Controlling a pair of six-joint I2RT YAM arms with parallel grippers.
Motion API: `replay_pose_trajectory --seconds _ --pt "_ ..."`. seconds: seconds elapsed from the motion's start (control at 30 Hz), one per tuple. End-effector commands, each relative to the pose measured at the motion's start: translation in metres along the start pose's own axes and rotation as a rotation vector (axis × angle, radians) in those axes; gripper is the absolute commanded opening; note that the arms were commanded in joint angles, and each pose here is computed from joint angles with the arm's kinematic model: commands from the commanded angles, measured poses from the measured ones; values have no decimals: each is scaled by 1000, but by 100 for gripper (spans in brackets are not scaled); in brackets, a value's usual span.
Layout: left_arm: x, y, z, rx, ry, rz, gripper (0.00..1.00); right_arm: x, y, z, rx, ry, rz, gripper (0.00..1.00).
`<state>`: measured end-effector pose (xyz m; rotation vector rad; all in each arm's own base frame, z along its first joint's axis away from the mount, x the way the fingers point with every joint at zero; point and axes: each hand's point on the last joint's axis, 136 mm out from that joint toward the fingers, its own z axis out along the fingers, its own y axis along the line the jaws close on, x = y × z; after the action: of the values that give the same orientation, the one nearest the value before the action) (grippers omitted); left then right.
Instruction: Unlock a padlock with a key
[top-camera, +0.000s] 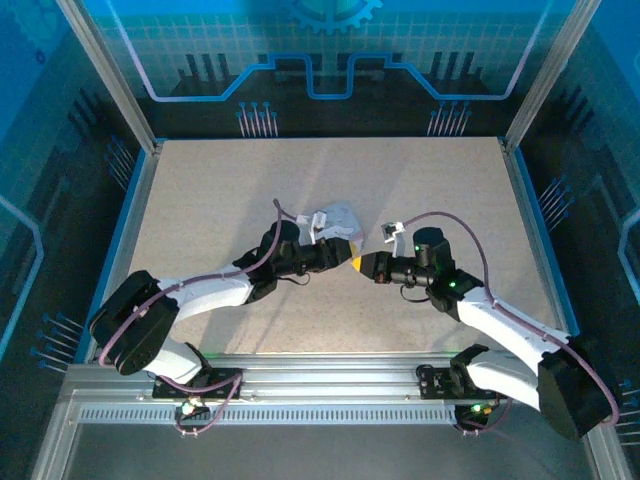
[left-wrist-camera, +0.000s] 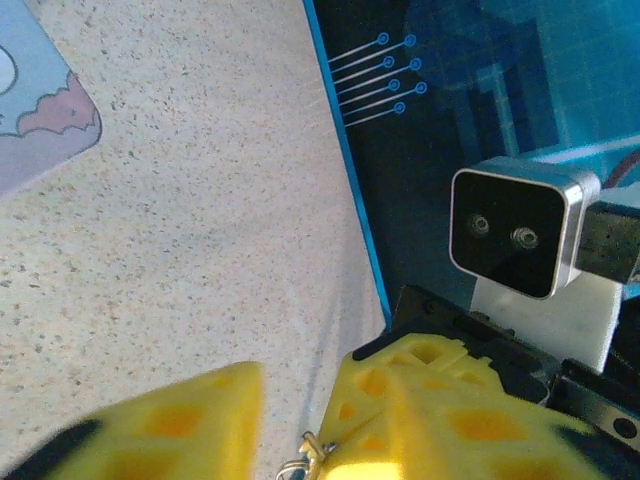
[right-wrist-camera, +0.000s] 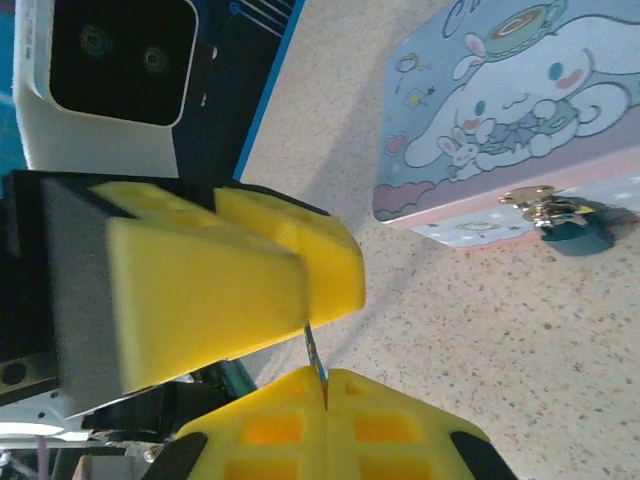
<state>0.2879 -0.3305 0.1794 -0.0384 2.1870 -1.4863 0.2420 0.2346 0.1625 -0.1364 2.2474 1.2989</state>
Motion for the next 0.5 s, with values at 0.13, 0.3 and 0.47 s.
replay_pose_trajectory --seconds 0.13,0.3,0.47 --pt "-39 6 -10 -233 -2 182 66 17 -46 -22 261 48 -14 0" --pt "-56 18 5 -366 35 256 71 28 -77 -48 490 92 -22 0" --pt "-74 37 26 -513 73 291 73 36 -93 -64 595 103 -10 0"
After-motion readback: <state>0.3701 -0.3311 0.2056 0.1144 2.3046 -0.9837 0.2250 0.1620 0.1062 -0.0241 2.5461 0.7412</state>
